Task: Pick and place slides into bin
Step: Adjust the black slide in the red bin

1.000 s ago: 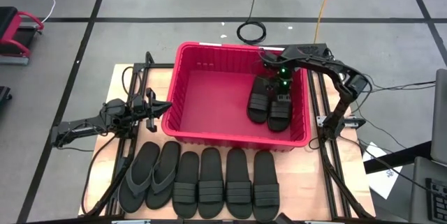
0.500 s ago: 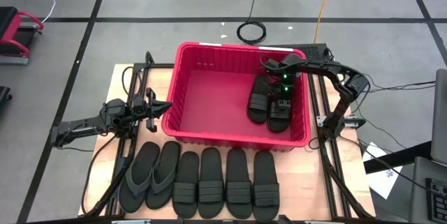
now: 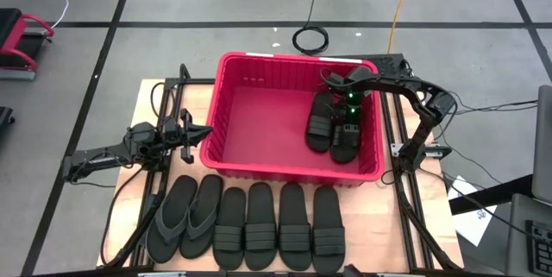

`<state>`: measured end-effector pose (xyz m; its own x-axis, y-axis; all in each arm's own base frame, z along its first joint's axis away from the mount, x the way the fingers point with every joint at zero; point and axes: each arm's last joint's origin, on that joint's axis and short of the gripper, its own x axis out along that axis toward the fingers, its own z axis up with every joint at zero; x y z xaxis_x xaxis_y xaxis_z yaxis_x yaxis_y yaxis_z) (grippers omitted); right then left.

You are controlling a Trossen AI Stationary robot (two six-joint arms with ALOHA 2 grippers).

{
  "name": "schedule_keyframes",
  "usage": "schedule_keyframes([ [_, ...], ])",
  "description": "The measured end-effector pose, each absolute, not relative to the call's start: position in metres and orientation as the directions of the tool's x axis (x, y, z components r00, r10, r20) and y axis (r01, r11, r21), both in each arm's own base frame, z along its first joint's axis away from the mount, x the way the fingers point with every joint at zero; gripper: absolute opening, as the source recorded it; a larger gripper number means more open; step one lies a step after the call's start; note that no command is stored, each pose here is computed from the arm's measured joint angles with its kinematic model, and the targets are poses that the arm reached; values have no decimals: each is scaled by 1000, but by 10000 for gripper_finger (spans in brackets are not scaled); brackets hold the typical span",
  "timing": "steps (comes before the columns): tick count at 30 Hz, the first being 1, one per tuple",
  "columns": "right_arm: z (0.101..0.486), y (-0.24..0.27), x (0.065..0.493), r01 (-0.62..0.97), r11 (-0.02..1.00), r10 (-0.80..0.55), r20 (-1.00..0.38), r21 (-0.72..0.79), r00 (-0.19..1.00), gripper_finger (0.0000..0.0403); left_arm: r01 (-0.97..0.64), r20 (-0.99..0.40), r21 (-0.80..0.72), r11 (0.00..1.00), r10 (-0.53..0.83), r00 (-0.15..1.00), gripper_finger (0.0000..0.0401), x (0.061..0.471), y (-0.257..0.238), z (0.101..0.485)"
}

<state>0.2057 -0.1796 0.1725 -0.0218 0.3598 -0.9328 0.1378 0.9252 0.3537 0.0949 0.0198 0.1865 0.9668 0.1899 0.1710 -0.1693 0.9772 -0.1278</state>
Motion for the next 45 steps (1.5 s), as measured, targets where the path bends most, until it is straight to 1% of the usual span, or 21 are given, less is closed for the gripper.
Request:
schedule_keyframes([
  [8, 179, -191, 202, 138, 947, 297, -954, 288, -47, 3, -171, 163, -128, 977, 191, 968, 24, 95, 20, 186],
  [15, 192, -205, 209, 92, 979, 187, -982, 184, -32, 2, -175, 132, -125, 977, 192, 973, 24, 96, 20, 182],
  [21, 191, -208, 205, 95, 975, 204, -979, 202, -4, 2, -175, 132, -129, 976, 191, 973, 24, 96, 20, 182],
  [24, 190, -209, 204, 103, 969, 224, -974, 225, 21, 10, -175, 133, -129, 976, 192, 972, 24, 96, 20, 182],
  [28, 190, -209, 203, 82, 969, 233, -972, 235, 26, 43, -175, 133, -129, 976, 192, 972, 24, 96, 20, 183],
  [33, 190, -209, 203, 86, 968, 233, -972, 234, 26, 111, -174, 134, -130, 976, 191, 972, 24, 95, 20, 183],
  [40, 196, -209, 203, 143, 965, 214, -976, 218, 39, 209, -174, 134, -132, 976, 191, 972, 24, 95, 20, 183],
  [43, 206, -211, 205, 159, 968, 183, -981, 192, 71, 233, -174, 135, -132, 976, 191, 972, 24, 95, 20, 183],
  [45, 214, -213, 207, 171, 970, 158, -983, 173, 95, 241, -174, 135, -132, 976, 191, 972, 24, 95, 20, 183],
])
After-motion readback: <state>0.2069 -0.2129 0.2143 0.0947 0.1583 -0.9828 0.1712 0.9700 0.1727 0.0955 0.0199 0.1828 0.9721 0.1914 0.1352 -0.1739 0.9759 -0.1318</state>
